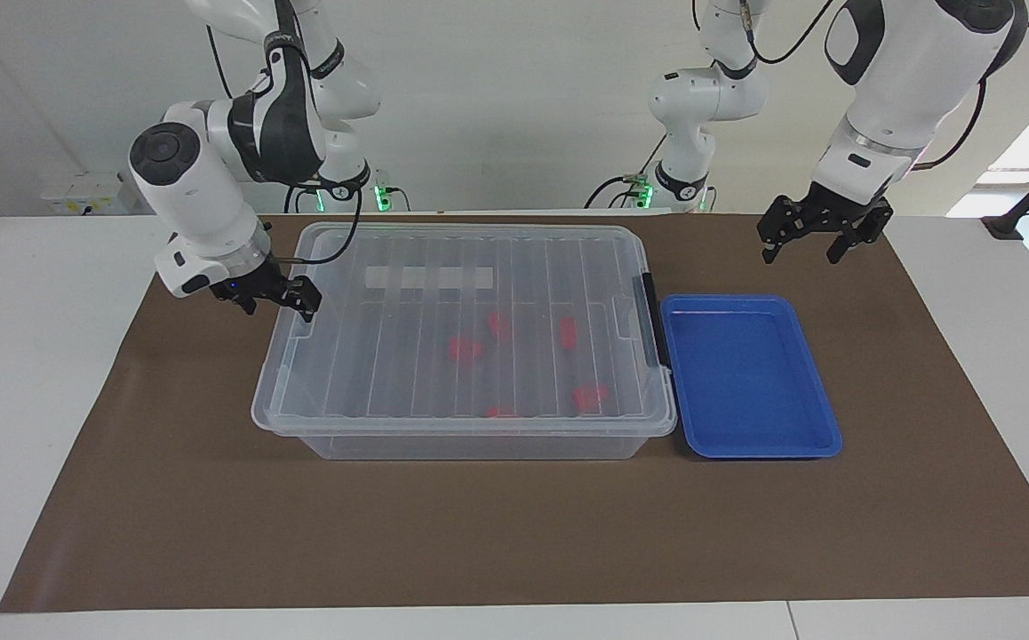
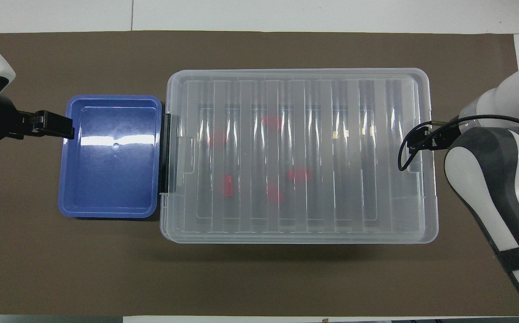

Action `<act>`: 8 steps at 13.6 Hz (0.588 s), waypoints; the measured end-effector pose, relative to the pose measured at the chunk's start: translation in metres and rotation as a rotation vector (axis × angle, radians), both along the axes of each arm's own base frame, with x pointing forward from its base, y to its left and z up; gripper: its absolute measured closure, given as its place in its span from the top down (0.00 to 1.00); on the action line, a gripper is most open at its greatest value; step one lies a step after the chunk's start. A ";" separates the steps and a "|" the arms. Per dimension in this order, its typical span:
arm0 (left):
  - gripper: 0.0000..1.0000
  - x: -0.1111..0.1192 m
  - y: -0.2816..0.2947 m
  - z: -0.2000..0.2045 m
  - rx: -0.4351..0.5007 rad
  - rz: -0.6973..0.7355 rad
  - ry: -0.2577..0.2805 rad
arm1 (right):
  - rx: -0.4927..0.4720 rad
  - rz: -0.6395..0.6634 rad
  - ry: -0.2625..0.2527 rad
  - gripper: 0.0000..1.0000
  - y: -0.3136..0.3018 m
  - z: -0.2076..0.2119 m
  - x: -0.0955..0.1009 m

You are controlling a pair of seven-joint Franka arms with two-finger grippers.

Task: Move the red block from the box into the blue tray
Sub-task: 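Reach the right gripper to the clear lid edge and slide it away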

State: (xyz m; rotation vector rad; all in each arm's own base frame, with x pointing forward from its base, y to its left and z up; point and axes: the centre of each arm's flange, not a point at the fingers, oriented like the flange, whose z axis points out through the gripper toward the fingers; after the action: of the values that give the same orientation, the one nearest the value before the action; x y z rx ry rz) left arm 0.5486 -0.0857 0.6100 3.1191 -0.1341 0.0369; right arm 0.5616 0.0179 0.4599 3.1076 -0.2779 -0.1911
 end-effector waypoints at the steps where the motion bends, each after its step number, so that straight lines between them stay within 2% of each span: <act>1: 1.00 0.000 0.000 0.000 0.000 0.000 0.000 | 0.000 0.001 0.004 1.00 -0.001 -0.002 -0.001; 8: 1.00 0.000 0.000 -0.001 0.001 0.000 0.004 | 0.014 0.043 0.012 1.00 -0.045 -0.007 -0.011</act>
State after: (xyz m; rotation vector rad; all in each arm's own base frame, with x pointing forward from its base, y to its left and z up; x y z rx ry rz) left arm 0.5482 -0.0857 0.6089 3.1197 -0.1341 0.0299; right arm 0.5511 -0.0274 0.4532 3.1214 -0.2108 -0.2117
